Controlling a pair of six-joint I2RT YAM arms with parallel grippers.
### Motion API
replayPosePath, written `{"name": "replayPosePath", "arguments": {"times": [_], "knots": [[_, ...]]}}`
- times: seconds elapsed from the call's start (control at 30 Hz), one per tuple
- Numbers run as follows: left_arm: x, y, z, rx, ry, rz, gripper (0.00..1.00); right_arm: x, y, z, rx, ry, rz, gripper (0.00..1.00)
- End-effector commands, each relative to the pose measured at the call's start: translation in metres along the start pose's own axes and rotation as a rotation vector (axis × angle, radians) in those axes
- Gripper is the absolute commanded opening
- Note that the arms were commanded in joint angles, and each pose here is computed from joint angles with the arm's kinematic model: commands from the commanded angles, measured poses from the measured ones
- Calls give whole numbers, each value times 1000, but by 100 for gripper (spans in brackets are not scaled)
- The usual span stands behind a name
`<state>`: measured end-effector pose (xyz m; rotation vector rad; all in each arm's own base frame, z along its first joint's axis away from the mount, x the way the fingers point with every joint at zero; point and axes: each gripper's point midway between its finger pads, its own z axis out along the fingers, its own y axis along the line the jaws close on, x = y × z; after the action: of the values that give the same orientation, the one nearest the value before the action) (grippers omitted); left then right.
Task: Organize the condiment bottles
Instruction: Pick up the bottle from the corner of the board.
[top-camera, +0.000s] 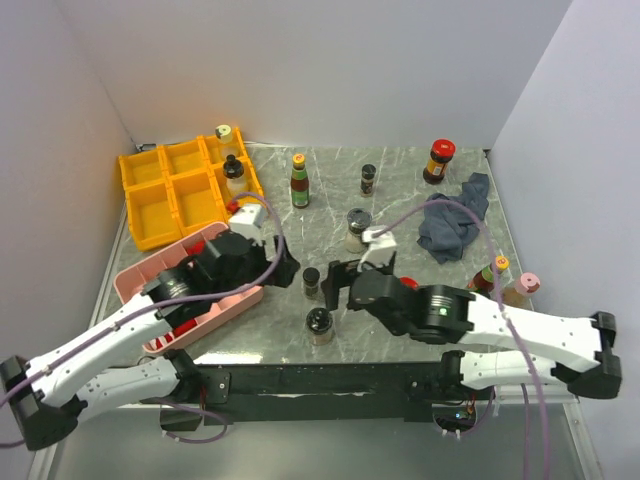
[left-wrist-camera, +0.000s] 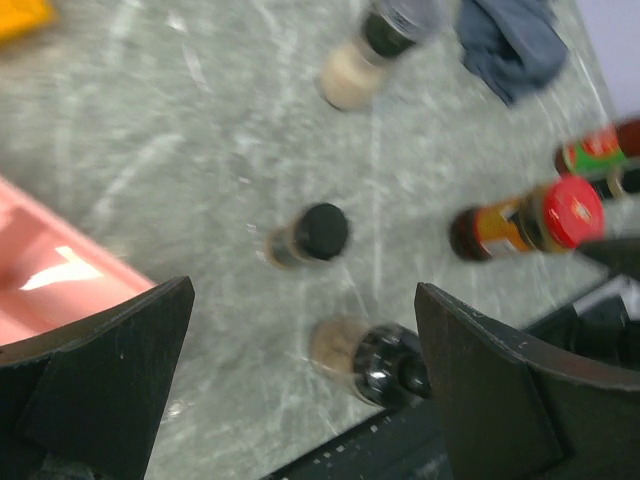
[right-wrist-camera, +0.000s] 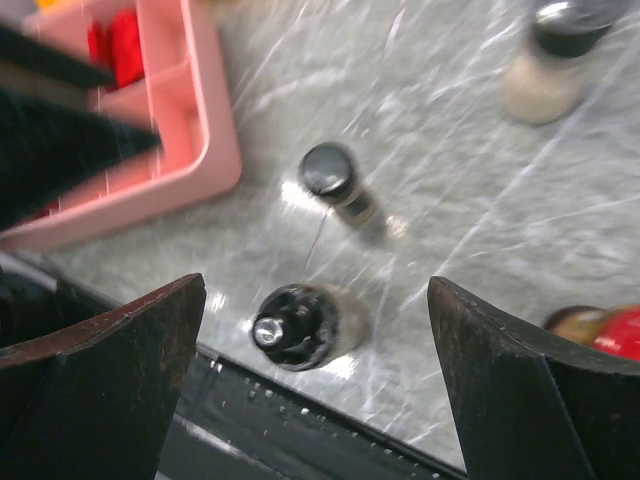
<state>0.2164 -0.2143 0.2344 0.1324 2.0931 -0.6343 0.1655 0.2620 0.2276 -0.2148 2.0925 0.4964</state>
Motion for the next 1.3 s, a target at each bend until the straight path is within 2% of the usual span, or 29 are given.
{"name": "replayPosePath", "arguments": {"times": [0.0,0.27,0.53,0.73,0.93,1.07,1.23,1.27], "knots": [[2,-46,1,163,-11,62,97,-28,-39,-15,105,-163,85,100],[76,-89,19,220,138,244,98,-42,-72,-41,71,-318,258,100],[130,-85,40,70,237,393,99,-46,-84,-50,62,-364,284,100],[147,-86,47,13,264,467,99,-44,-81,-47,63,-358,276,100],[155,-82,47,10,279,463,96,-43,-78,-45,55,-351,272,100],[160,-76,44,9,297,454,89,-43,-75,-43,55,-347,262,100],[169,-63,37,-21,338,435,86,-45,-74,-43,55,-343,260,100],[173,-61,34,-14,351,430,79,-44,-73,-43,53,-344,261,100]]}}
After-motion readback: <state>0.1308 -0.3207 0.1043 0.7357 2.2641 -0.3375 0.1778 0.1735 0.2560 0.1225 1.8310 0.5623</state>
